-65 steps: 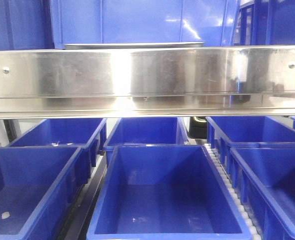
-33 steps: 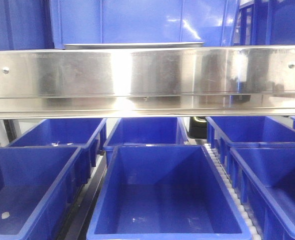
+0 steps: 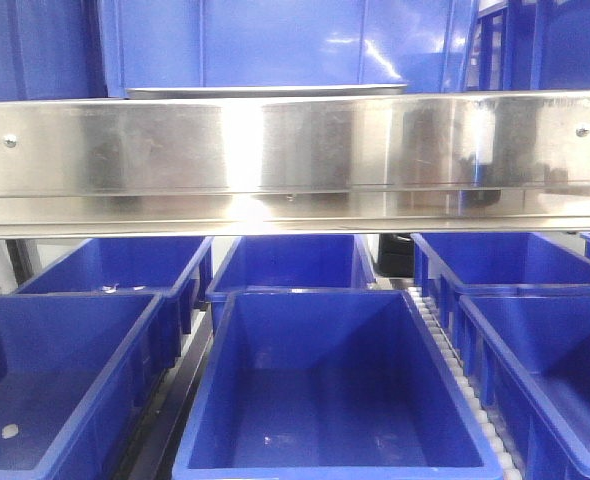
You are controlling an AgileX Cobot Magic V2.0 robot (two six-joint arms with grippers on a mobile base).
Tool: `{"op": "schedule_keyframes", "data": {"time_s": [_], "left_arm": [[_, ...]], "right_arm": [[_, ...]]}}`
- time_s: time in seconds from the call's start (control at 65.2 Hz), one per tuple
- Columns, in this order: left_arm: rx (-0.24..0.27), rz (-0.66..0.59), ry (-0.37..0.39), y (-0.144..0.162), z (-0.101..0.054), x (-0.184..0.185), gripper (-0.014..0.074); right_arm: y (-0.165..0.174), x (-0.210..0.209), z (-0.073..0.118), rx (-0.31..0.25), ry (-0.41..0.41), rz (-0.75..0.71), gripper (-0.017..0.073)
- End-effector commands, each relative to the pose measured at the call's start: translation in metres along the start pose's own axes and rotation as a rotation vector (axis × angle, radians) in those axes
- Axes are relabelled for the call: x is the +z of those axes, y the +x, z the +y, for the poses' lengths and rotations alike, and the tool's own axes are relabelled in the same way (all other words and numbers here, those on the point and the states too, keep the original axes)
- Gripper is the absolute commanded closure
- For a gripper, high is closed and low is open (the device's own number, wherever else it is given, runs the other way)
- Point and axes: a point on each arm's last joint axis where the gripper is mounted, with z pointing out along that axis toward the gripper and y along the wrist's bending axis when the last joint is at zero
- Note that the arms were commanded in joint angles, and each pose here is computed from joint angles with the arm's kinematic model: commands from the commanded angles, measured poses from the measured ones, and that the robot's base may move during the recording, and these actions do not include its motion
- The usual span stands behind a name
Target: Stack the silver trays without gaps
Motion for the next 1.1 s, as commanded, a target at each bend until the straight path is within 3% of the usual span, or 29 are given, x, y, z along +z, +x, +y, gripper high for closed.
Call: {"op": "schedule_keyframes", "data": {"time_s": [0.0,0.046,0.138,0.245,0.552,0.614,0.721,1.089], "left_arm": [[0.045,-0.003,-0.092,0.008,0.006,-0.008,0.0591],[0.052,0.035,-0.121,0.017,0.007,-0.012,0.0591],[0.016,0.097,-0.172,0.036,0.008,-0.023,0.0591],[0.023,0.112,-0.220,0.057,0.008,-0.035,0.0591],[0.005,0.154,-0.200,0.105,0.007,-0.038,0.0591],[0.010,0.085,-0.191,0.101,0.006,-0.037,0.0591],[0.006,0.139,-0.163,0.106,0.005,-0.038,0.0591],[0.009,0.107,-0.157,0.103,0.004,-0.037,0.0591]], "right_arm": [[-0.002,0.000,0.000,0.003,0.007,-0.019,0.0575],[-0.002,0.000,0.000,0.003,0.007,-0.019,0.0575],[-0.002,0.000,0.000,0.003,0.007,-0.019,0.0575],[-0.002,0.000,0.000,0.003,0.007,-0.019,0.0575],[-0.002,0.000,0.000,0.003,0.007,-0.019,0.0575],[-0.002,0.000,0.000,0.003,0.007,-0.019,0.0575],[-0.002,0.000,0.000,0.003,0.007,-0.019,0.0575],[-0.002,0.000,0.000,0.003,0.007,-0.019,0.0575]]}}
